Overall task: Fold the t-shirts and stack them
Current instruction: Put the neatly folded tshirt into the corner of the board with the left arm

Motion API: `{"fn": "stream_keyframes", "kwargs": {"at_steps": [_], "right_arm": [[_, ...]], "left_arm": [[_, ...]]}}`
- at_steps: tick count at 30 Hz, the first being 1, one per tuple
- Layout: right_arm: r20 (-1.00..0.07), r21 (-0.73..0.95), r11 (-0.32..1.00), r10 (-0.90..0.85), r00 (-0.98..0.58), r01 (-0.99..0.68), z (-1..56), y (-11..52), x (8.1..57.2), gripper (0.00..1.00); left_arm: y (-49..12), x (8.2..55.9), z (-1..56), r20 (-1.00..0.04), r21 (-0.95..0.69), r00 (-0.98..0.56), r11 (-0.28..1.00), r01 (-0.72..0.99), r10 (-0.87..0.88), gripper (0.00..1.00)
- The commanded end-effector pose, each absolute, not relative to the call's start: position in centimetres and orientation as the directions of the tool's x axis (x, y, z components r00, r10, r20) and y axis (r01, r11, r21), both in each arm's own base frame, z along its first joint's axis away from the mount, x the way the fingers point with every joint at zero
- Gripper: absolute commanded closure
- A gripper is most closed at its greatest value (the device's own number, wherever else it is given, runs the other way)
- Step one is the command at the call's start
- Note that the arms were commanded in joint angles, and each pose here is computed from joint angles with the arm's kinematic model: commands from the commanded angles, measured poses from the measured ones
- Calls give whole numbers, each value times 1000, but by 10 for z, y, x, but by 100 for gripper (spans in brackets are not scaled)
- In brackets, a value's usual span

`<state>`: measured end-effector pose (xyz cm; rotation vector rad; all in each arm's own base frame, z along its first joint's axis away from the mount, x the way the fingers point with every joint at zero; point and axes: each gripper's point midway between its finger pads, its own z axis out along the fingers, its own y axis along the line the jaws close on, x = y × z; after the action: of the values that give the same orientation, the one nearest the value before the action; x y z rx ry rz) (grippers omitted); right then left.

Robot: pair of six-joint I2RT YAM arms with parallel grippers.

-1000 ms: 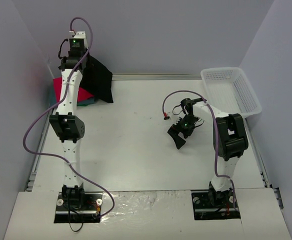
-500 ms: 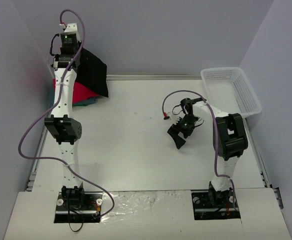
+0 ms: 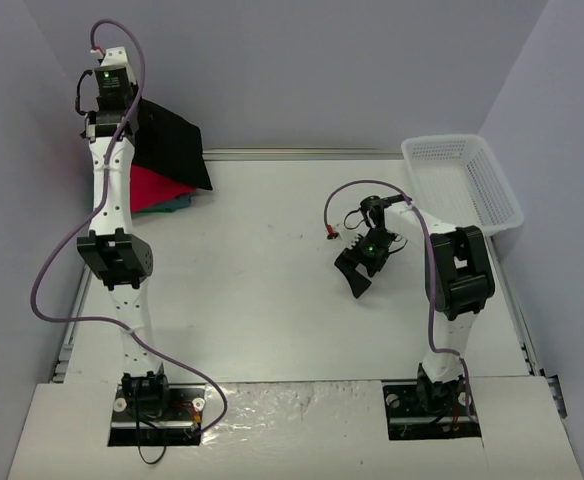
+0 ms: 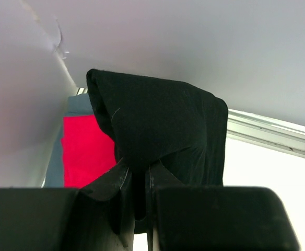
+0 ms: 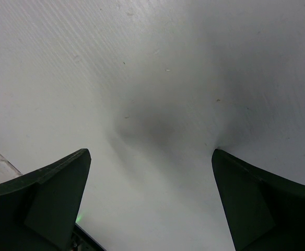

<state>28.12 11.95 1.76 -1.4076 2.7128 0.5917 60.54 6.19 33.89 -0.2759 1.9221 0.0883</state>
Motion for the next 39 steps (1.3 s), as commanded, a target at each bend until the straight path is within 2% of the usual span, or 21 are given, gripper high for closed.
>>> {"fn": "stream_keyframes", "kwargs": {"at_steps": [1,14,28,30,31,32,34,38,39], "right_arm": [[-20,421,537,-800,-600,-731,-24,105,241,0],[14,432,552,-794,-607,-713,-30,101,235,0],[92,465,578,-785,-612,-671,-46,97,224,0],[97,469,578,-785,-612,-668,-46,96,223,0],[105,473,579,-785,-611,-664,-48,96,221,0],[109,474,580,-785,-610,-662,-49,95,220,0],[124,480,585,-783,-610,-654,-52,94,218,0],[150,490,590,-783,-604,-642,-57,92,213,0],[153,488,590,-783,-603,-643,-57,91,213,0]], "left_arm": [[74,586,425,-981,-106,-134,966,-234,-140,98],[103,603,375,-968,-9,-240,970,-243,-69,98],[168,613,334,-955,76,-296,950,-304,-18,98],[175,615,322,-943,131,-331,944,-303,24,98],[177,618,318,-941,149,-335,941,-304,41,94],[181,620,307,-929,193,-362,936,-295,77,67],[187,627,285,-910,239,-400,929,-283,112,38],[202,625,269,-878,315,-453,900,-301,156,5],[205,622,273,-879,318,-451,897,-307,157,1]]}}
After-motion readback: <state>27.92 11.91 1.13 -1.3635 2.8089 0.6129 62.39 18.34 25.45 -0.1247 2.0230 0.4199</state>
